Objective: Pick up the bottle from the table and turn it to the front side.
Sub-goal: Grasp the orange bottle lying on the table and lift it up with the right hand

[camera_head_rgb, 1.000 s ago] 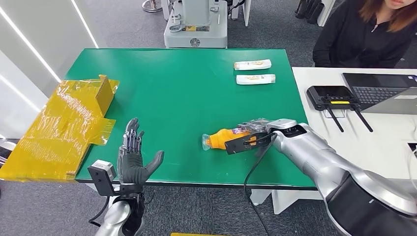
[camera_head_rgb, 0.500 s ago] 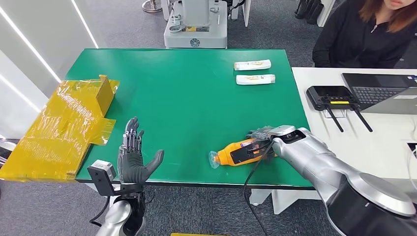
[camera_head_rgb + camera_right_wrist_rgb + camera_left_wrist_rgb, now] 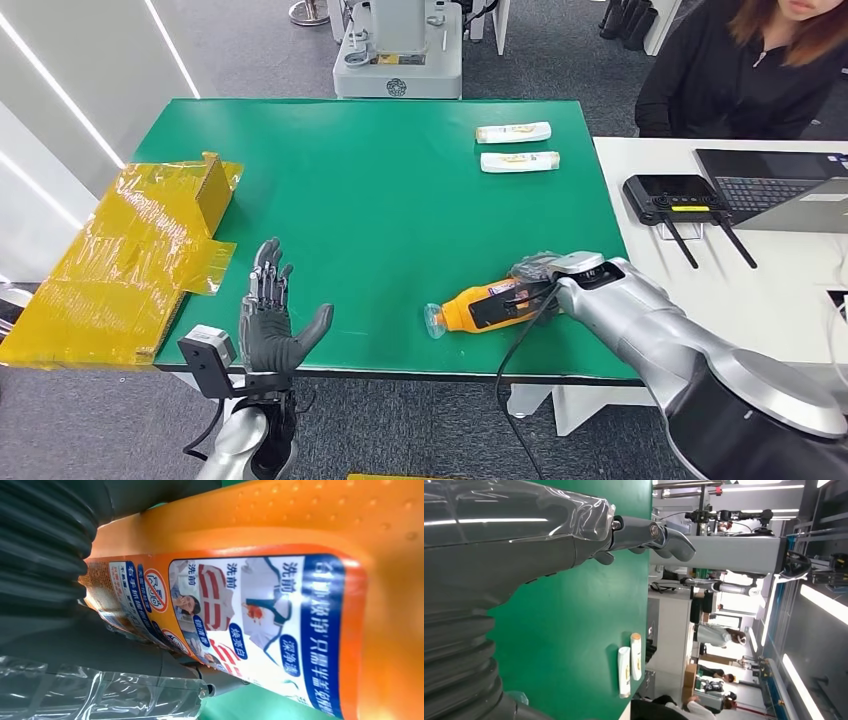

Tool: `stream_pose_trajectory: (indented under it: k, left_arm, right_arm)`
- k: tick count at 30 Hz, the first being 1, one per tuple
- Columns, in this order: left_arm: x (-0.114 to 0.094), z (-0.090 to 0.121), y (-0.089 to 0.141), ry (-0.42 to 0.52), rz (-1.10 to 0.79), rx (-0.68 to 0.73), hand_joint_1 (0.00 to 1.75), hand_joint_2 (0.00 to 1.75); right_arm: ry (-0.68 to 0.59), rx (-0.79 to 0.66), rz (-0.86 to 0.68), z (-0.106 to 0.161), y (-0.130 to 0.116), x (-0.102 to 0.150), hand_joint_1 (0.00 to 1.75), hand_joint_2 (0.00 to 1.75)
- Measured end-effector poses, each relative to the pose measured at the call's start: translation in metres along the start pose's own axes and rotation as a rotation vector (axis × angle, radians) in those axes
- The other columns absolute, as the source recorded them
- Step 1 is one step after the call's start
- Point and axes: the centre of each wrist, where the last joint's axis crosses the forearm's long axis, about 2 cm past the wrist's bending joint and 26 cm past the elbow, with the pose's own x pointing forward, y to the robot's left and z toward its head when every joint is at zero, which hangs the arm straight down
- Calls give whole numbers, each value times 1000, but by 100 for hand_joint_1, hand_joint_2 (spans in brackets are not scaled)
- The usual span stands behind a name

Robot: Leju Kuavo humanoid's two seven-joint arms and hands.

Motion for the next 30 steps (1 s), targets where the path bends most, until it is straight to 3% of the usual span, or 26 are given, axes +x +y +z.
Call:
stream_pose_trajectory:
  k: [5,10,20,30]
  left_arm:
    - [0,1,1,-1,-2,4,0,175]
    - [-1,4,2,4,-11,15,0,175]
    - [-2,20,5,18,-53,21,0,175]
    - [-2,20,5,42,-36,19,0,175]
  right_arm:
    - [-34,-36,-23,-2,3,1,175,175]
    - [-145,-144,-112,-5,12,3,175,175]
    - [-507,-552,-577,-13,68,12,175,175]
    - [-546,-728,-815,-10,106,24,175,175]
